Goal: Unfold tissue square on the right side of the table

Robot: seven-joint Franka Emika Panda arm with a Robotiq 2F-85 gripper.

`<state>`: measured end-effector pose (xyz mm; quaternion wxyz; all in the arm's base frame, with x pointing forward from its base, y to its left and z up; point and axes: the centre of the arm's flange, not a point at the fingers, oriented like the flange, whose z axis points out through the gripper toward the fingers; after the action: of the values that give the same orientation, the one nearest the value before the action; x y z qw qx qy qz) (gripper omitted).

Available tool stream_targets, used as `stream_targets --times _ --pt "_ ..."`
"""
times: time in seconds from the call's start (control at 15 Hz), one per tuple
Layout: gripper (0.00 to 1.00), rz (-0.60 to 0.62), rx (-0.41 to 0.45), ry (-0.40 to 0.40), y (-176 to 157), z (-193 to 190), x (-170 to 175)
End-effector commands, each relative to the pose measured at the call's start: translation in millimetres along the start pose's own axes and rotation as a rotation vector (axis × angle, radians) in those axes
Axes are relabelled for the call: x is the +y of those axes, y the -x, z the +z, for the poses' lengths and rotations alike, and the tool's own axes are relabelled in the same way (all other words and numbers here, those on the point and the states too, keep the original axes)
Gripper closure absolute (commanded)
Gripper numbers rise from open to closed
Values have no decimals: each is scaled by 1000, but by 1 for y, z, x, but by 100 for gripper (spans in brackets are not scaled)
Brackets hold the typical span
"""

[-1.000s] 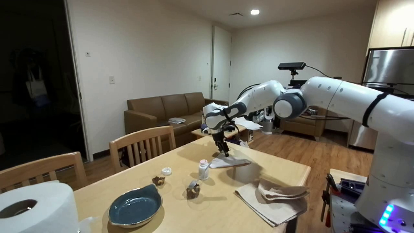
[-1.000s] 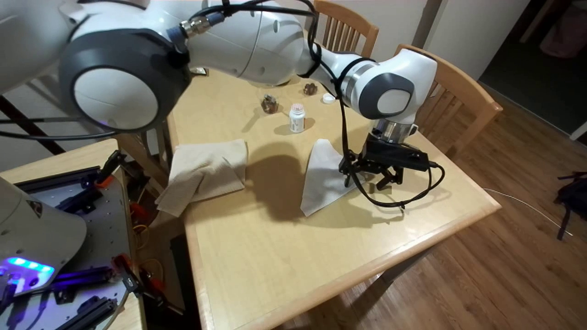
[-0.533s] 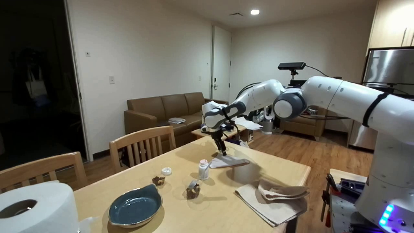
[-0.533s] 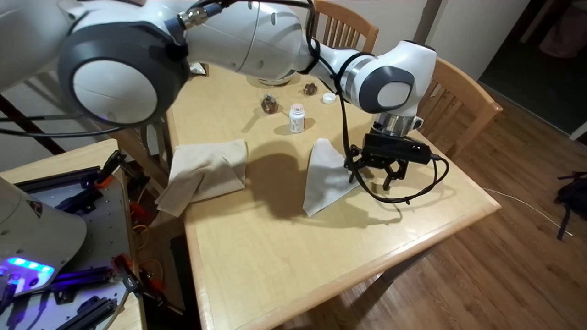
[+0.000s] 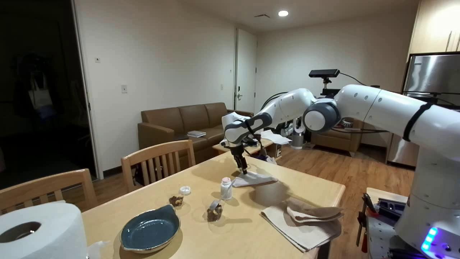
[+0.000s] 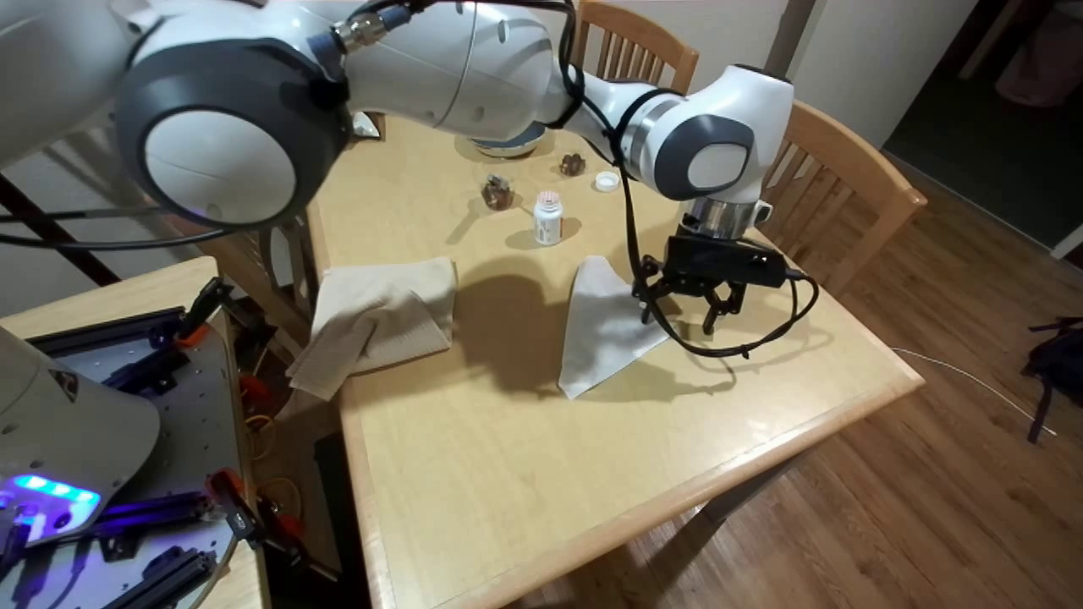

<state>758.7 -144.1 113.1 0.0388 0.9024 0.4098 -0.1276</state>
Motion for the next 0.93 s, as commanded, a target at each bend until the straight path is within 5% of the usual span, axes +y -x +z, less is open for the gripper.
stream_targets --times 0.0,0.13,0.47,0.53,0.67,0.87 --pt "25 -53 28 -4 -5 -5 -18" --pt "31 -46 29 -11 -4 -6 -19" --pt "65 -9 38 -24 5 -7 -13" --pt "22 5 39 -18 7 -6 -12" --pt "25 12 41 -32 11 -6 -10" --pt "8 27 43 -66 16 -1 -9"
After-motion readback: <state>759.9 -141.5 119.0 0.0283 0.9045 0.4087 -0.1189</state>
